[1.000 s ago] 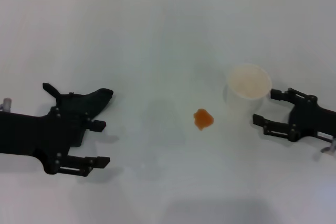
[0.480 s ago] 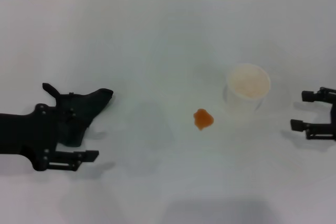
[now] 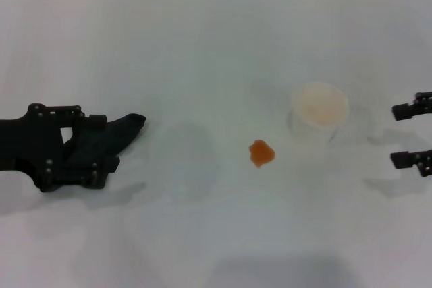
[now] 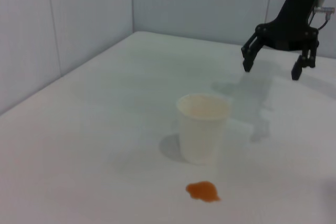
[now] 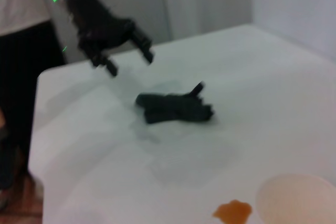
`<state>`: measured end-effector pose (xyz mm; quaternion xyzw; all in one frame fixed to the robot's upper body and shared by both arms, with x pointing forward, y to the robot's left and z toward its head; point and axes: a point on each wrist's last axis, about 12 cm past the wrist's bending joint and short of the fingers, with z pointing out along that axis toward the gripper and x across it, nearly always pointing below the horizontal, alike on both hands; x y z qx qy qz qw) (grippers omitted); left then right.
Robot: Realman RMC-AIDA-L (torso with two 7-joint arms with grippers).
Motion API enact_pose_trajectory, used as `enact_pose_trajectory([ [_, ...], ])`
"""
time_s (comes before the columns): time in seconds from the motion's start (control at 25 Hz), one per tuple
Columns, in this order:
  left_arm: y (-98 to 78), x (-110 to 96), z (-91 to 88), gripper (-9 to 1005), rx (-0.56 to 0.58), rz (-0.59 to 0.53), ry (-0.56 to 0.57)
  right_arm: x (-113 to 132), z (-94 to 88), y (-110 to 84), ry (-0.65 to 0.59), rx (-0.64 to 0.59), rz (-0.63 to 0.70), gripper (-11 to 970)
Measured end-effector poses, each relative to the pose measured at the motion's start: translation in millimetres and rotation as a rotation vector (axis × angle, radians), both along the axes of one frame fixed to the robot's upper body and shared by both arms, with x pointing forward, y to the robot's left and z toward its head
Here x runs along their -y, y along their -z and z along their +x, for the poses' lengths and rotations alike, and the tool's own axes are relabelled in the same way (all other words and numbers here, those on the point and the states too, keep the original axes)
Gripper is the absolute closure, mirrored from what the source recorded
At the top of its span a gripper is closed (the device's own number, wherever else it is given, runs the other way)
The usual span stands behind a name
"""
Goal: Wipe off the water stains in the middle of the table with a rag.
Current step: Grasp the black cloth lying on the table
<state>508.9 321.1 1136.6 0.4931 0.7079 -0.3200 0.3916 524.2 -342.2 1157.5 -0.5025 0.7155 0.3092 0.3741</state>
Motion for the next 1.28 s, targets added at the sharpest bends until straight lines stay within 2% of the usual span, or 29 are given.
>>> enact_pose_trajectory([
  [0.2,-1.0,1,0.4,294,-0.008,-0.006,0.000,-29,21.7,-12.0,-0.073,-0.016,-0.096,104],
  [0.4,-1.2,1,0.1,295,-0.004,-0.002,0.011,-55,36.4,-19.5,-0.133,-0.013,-0.129,119],
  [0.84,1.6,4,-1.4,296,0.032,-0.004,0.034,-72,49.6,-30.3,-0.148,-0.016,-0.112,119],
  [1.28,0.7,3,0.6,298,0.042,-0.003,0.020,-81,56.2,-25.7,-0.103,-0.037,-0.136,119],
])
